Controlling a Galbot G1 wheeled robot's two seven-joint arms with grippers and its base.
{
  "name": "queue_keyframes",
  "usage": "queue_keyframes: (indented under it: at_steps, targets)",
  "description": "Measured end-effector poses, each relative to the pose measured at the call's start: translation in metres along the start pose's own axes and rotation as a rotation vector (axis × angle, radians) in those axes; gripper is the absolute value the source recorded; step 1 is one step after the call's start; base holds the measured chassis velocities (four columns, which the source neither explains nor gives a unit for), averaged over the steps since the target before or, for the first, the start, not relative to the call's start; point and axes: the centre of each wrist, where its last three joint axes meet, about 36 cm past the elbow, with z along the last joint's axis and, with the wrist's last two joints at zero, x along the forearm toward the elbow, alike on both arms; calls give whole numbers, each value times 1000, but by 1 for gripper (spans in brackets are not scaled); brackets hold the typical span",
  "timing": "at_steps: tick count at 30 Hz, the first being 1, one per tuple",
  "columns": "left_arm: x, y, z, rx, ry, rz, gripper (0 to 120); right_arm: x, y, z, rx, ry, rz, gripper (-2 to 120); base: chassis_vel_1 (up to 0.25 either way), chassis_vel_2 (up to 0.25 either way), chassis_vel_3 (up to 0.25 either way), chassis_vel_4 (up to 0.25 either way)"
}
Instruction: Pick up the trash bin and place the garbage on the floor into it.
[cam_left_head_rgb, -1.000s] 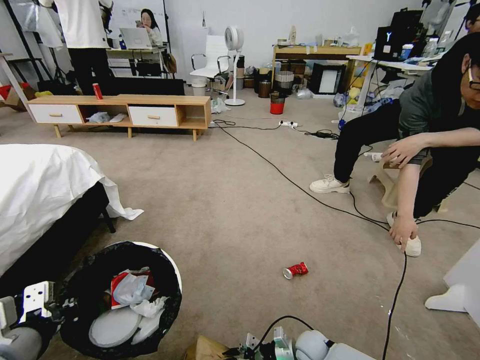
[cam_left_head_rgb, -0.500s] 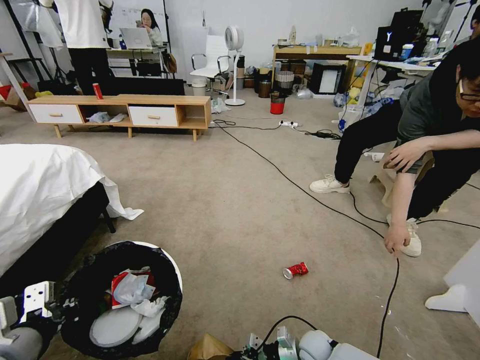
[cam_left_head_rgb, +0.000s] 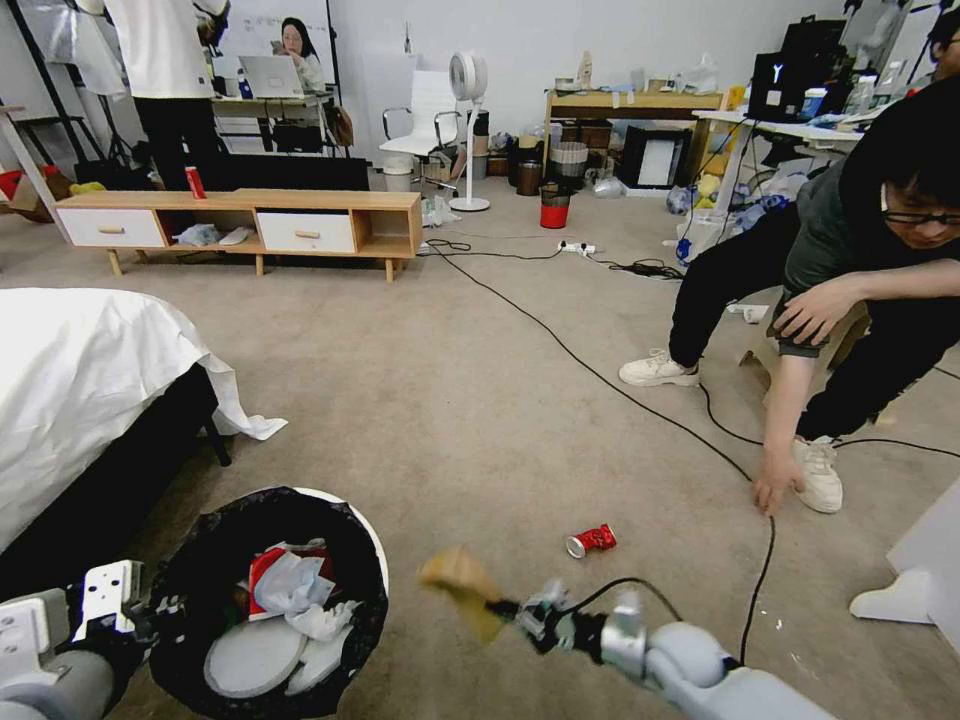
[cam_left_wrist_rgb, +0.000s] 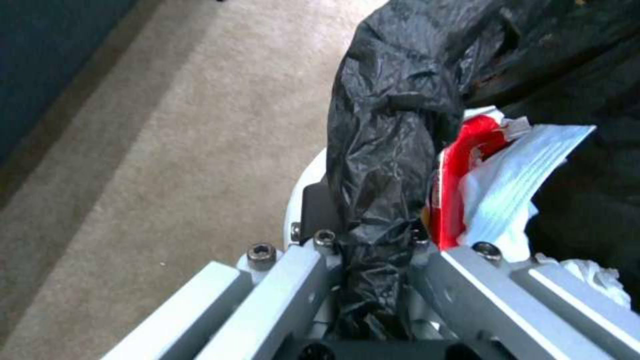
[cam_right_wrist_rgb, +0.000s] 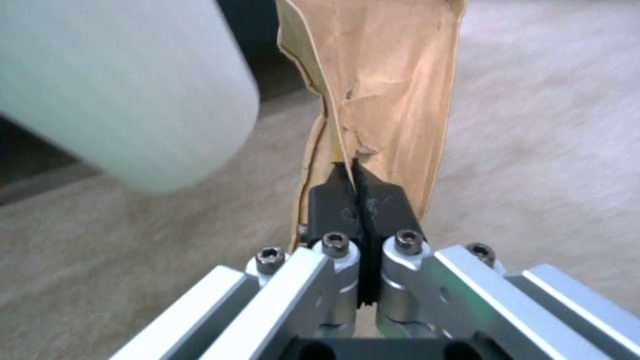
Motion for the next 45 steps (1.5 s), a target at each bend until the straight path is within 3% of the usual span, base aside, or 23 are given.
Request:
queue_keyframes:
  at_steps: [4, 10, 17, 22, 25, 31, 39, 45]
  targets:
    - [0, -4, 2, -8, 9, 14, 1, 20, -2, -9, 17, -21, 27, 0, 0, 0, 0, 0]
    - [0, -18, 4, -57, 23, 59, 1, 97, 2, -40, 87, -64, 132, 0, 0, 0, 0, 0]
    - [-1, -27, 4, -90, 27, 89, 1, 124, 15, -79, 143, -177, 158, 0, 0, 0, 0, 0]
    - [-2, -30, 5, -108, 39, 109, 1, 106, 26, -104, 191, -309, 94, 0, 0, 0, 0, 0]
    - [-4, -32, 2, -123, 36, 126, 1, 73, 42, -129, 141, -400, -18, 0, 0, 0, 0, 0]
    - [-4, -37, 0, -155, 49, 158, 1, 62, 51, -155, 129, -420, -154, 0, 0, 0, 0, 0]
    - [-8, -36, -2, -160, 55, 173, 1, 38, 50, -162, 117, -439, -271, 0, 0, 0, 0, 0]
    - [-14, -34, -9, -170, 52, 185, 1, -33, 63, -159, 44, -502, -454, 0, 0, 0, 0, 0]
